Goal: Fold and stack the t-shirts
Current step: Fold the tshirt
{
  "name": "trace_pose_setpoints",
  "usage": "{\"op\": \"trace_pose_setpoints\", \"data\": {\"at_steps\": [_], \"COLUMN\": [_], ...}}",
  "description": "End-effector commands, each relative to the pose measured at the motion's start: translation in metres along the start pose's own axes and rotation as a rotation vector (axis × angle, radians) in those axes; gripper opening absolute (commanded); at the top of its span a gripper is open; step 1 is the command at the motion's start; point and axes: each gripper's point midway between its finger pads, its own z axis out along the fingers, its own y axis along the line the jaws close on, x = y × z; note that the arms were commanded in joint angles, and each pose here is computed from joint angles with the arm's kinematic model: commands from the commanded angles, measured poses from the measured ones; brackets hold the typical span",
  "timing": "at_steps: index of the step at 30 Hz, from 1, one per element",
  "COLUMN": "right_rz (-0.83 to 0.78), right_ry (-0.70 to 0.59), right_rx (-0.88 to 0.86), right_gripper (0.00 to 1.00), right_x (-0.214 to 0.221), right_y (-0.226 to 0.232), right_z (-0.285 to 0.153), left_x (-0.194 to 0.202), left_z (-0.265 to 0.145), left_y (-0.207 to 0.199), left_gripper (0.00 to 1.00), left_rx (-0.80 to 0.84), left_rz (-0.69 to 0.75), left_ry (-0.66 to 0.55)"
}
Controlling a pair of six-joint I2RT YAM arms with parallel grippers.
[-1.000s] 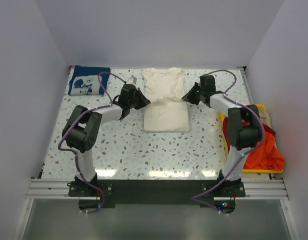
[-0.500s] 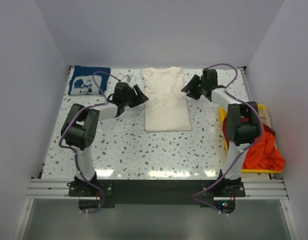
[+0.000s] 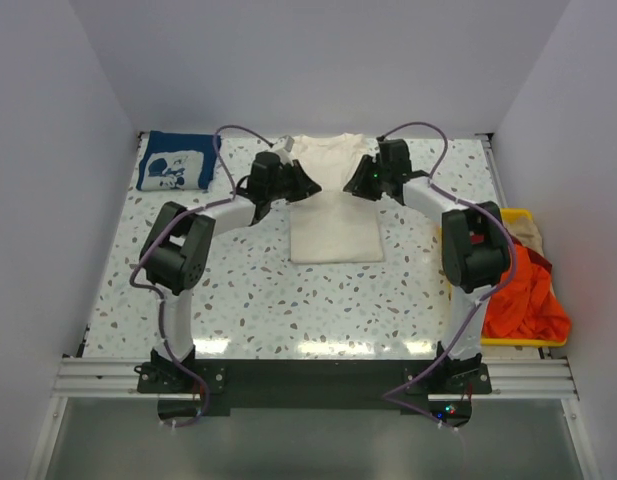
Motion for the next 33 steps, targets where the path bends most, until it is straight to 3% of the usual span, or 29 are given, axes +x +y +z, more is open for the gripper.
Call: {"op": "trace_pose_setpoints", "data": {"at_steps": [1, 8, 15, 27, 30, 33], "right_rz": [-0.050, -0.050, -0.016, 0.014, -0.012, -0.013], "right_ry": [-0.002, 0.043, 0.051, 0.027, 0.036, 0.046], "right_rx": [-0.015, 0.073, 0.197, 0.231, 0.247, 0.263], "right_gripper": [0.37, 0.35, 0.34, 0.34, 0.34, 0.34], "right_x": [-0.002, 0.007, 0.012, -0.005, -0.003, 0.000], "right_y": [0.008, -0.016, -0.062, -0.075, -0.076, -0.080], "right_z": [0.016, 0.042, 0.046, 0.040, 0.041, 0.043], "left_x": [0.016, 0.040, 0.034, 0.014, -0.010, -0.016], "left_z": [0.026, 0.054, 0.040, 0.018, 0.006, 0.011], "left_y": [-0.012, 0.037, 0.085, 0.098, 0.089, 0.099], "left_gripper": [0.12, 0.10, 0.12, 0.14, 0.19, 0.22], "left_rx": [0.041, -0.092, -0.222, -0.285, -0.308, -0.368], "left_rz": [0.040, 0.019, -0.009, 0.014, 0.056, 0.084], "left_ry": [0.057, 0.119, 0.091, 0.012, -0.060, -0.044]}}
